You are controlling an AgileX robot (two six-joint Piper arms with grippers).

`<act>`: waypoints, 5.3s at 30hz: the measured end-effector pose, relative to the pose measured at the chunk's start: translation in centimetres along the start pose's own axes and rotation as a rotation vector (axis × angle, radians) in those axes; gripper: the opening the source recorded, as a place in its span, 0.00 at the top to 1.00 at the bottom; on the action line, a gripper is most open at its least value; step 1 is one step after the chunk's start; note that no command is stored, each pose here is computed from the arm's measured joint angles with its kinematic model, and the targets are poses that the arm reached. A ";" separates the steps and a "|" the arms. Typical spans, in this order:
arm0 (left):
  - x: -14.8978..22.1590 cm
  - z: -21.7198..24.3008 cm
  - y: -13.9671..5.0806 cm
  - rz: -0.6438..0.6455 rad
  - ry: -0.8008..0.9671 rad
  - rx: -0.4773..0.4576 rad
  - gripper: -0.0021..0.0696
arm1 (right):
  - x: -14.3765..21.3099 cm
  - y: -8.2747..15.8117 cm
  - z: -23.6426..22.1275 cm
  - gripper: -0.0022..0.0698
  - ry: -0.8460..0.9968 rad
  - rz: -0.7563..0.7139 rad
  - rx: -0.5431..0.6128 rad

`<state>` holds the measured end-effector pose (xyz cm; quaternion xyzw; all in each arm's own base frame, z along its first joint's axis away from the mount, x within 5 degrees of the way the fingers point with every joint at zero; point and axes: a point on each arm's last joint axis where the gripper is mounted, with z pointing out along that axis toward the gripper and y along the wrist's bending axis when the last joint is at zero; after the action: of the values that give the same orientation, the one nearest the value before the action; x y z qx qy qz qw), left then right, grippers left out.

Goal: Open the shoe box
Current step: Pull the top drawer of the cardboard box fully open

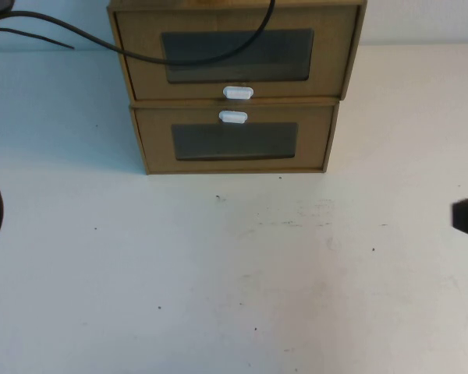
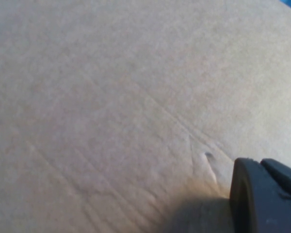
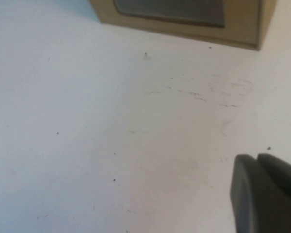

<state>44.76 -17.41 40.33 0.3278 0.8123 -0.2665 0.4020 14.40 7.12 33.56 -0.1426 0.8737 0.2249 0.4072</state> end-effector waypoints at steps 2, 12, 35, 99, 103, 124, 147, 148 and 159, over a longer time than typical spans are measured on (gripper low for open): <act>0.0 0.0 0.0 -0.010 0.000 0.000 0.98 | -1.8 0.7 2.1 0.99 0.054 -0.066 -0.025; 0.0 0.0 0.0 -0.069 -0.001 0.002 0.98 | -6.1 6.4 13.6 0.99 0.225 -0.493 0.097; 0.1 -0.4 0.6 -0.189 -0.004 0.007 0.98 | -6.5 10.8 24.4 0.65 -0.162 -1.246 0.393; 0.1 -0.4 0.6 -0.233 -0.004 0.009 0.98 | -9.9 7.8 30.5 0.69 -0.164 -1.244 0.465; 0.1 -0.4 0.6 -0.233 -0.004 0.009 0.98 | -10.0 7.8 30.5 0.74 -0.165 -1.244 0.465; 0.1 -0.4 0.6 -0.236 -0.006 0.007 0.98 | -9.9 7.8 30.5 0.96 -0.160 -1.231 0.459; 0.1 -0.4 0.6 -0.236 -0.006 0.007 0.98 | -9.6 7.6 31.0 0.95 -0.142 -1.284 0.489; 0.1 -0.4 0.6 -0.236 -0.006 0.007 0.98 | -9.6 7.6 31.0 0.96 -0.142 -1.285 0.489; 0.1 -0.4 0.6 -0.248 -0.006 0.007 0.98 | -9.5 7.6 31.0 0.96 -0.090 -1.327 0.492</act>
<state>44.95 -16.71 40.38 0.2253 0.8447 -0.3178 0.3671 37.18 30.04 25.48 -0.5392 0.6100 -0.2691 0.5145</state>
